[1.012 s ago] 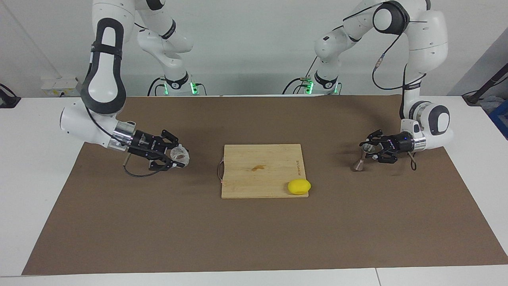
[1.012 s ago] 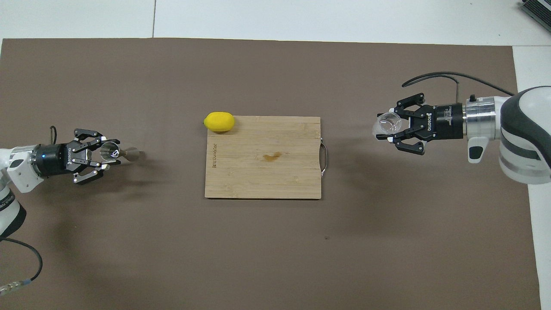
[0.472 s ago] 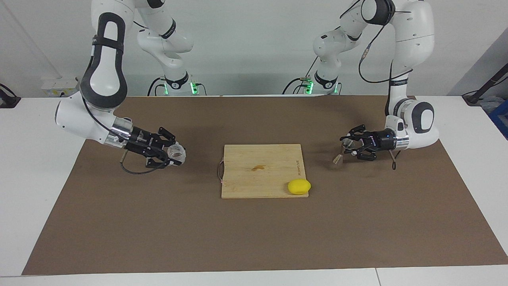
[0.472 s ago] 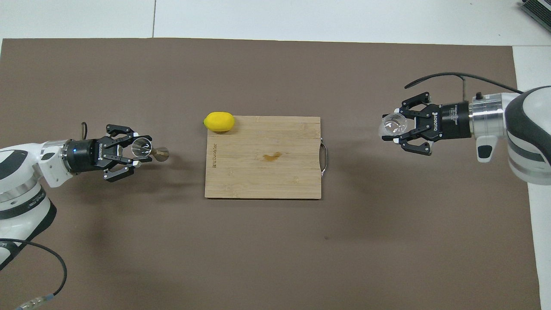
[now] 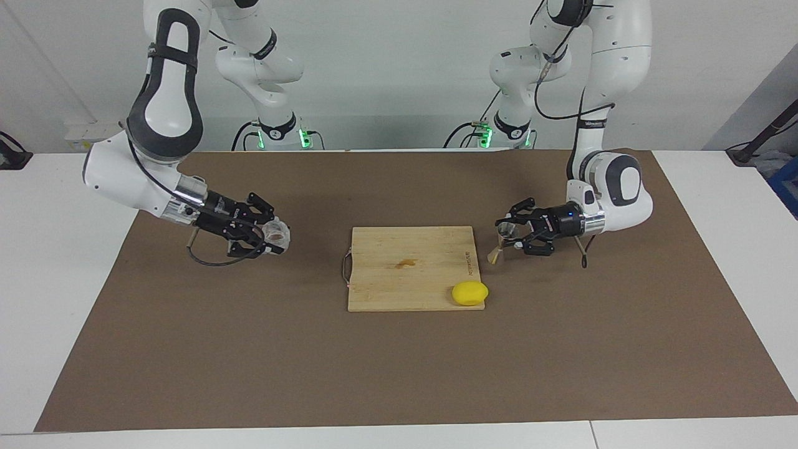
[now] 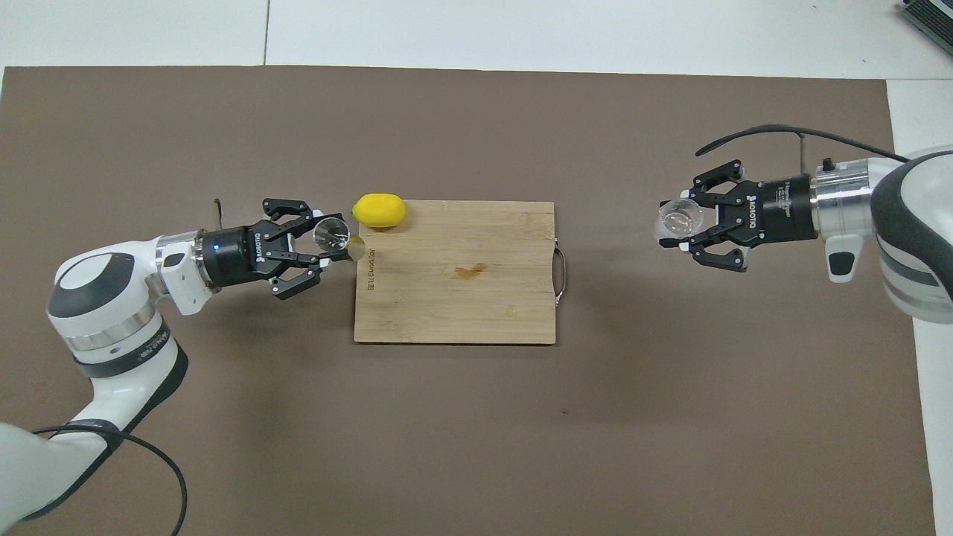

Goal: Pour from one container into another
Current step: 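Carry the metal cup onto the cutting board center with the left gripper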

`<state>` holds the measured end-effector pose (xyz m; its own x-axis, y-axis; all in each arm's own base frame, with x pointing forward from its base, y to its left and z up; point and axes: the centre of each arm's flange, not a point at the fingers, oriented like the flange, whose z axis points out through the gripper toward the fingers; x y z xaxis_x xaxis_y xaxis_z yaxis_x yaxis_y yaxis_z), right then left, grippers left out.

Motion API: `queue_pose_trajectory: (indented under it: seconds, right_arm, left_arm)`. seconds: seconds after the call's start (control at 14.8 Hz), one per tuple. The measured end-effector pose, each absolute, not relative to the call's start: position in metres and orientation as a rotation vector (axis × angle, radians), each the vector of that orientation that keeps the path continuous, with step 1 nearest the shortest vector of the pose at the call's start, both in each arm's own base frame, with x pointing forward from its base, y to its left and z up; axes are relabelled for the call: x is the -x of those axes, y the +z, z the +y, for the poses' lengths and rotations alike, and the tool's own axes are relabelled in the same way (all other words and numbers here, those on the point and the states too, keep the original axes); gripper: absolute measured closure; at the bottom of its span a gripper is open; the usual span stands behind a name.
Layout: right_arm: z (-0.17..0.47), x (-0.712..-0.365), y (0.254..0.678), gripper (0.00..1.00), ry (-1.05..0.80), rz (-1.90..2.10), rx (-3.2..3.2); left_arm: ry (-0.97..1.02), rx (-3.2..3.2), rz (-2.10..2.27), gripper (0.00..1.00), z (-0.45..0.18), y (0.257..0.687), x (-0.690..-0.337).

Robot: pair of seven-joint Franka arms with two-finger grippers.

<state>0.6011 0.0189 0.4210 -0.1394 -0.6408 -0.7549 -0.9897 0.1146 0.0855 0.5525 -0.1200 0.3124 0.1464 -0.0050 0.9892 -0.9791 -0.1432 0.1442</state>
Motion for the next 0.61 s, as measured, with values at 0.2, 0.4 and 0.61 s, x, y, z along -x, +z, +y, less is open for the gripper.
queue_pose_trajectory:
  seconds: [0.2,0.4,0.61]
  right_arm:
    - [0.019,-0.601,0.420,0.50,0.814,1.852,1.592]
    - [0.017,-0.600,0.419,0.50,0.802,1.865,1.619]
    - [0.017,-0.600,0.418,0.50,0.808,1.889,1.610]
  left_arm:
    - [1.209,-1.420,-1.002,0.49,-0.174,0.311,-0.547]
    - [1.219,-1.443,-0.988,0.49,-0.211,0.307,-0.538]
    - [1.226,-1.458,-0.980,0.49,-0.240,0.304,-0.528]
